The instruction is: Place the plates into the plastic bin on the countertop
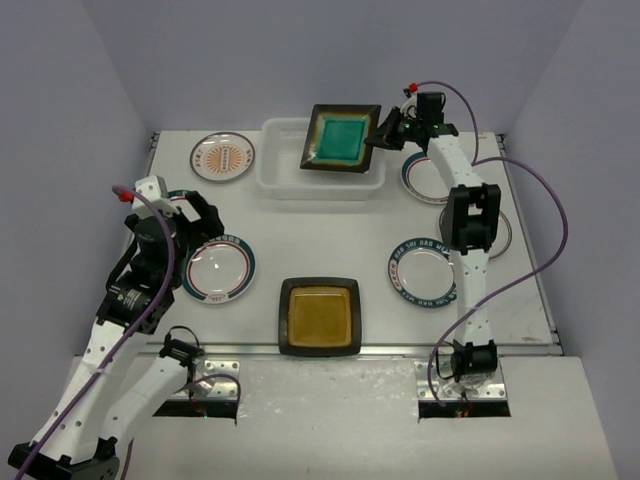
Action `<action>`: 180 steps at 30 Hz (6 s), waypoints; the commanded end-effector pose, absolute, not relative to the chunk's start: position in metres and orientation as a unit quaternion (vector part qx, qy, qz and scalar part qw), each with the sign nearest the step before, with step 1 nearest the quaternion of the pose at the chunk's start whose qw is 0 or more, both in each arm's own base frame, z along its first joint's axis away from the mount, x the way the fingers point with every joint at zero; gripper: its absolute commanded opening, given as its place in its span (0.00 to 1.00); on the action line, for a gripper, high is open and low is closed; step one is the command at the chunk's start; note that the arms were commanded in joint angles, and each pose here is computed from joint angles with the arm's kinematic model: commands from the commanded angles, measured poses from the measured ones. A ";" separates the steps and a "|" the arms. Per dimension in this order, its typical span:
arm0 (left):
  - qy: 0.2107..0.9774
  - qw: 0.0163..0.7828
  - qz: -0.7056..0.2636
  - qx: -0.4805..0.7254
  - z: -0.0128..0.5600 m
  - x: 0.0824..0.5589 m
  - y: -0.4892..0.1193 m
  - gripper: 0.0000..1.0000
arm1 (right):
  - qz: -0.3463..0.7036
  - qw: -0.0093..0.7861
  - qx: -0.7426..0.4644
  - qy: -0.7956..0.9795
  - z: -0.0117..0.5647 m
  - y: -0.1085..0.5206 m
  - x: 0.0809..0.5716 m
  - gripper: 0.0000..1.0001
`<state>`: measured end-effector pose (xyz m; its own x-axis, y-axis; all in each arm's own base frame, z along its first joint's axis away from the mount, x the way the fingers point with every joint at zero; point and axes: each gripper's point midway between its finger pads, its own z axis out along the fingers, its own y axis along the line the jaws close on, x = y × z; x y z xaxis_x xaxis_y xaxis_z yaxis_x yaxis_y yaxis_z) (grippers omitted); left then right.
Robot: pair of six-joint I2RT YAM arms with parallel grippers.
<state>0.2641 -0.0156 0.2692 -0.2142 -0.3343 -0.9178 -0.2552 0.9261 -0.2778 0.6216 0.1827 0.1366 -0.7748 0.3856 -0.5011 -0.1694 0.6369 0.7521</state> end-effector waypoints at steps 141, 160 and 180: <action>0.788 0.311 -0.529 -0.048 0.217 0.197 -0.230 0.00 | 0.384 0.481 -0.070 0.785 0.295 0.160 0.287 0.99; 0.755 0.387 -0.512 -0.132 0.275 0.401 -0.158 0.00 | 0.372 0.503 -0.024 0.780 0.310 0.127 0.283 0.99; 0.766 0.336 -0.539 -0.102 0.251 0.498 -0.198 0.00 | 0.393 0.474 -0.036 0.787 0.284 0.134 0.278 0.99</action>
